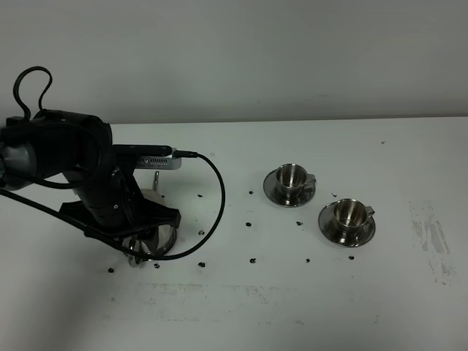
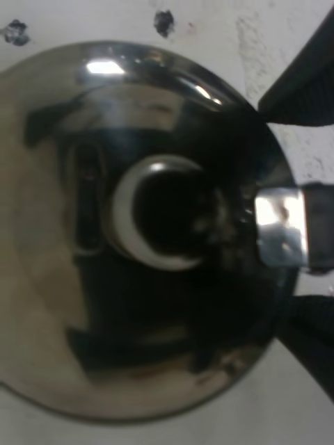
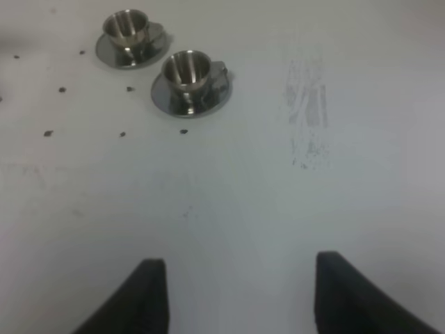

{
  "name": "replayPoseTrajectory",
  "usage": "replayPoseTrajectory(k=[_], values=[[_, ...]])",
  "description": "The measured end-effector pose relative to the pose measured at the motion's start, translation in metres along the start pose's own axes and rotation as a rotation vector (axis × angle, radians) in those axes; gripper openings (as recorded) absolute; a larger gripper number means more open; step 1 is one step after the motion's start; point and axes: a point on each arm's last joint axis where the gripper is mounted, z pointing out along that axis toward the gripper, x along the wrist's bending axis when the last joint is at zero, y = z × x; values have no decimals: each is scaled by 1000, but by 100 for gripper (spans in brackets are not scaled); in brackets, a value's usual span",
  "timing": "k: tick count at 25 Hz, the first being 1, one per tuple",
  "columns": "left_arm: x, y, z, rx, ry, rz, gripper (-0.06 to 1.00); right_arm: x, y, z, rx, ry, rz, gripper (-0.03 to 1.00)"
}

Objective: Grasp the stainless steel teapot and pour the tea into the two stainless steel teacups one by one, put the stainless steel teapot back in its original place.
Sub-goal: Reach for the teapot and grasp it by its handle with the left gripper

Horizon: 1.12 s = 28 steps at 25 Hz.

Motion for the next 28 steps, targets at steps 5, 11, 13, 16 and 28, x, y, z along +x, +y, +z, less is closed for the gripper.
replayPoseTrajectory(k=[5,11,13,16,28], values=[[0,1,0,-5,-15,-6,51,0,0,0,0,0,0,47],[4,2,10,15,-12,-14,37,0,0,0,0,0,0,47],[5,3,11,20,-9,-14,21,0,0,0,0,0,0,47],[5,6,9,13,1,10,17,0,0,0,0,0,0,47],[6,3,8,54,6,51,17,0,0,0,0,0,0,47]])
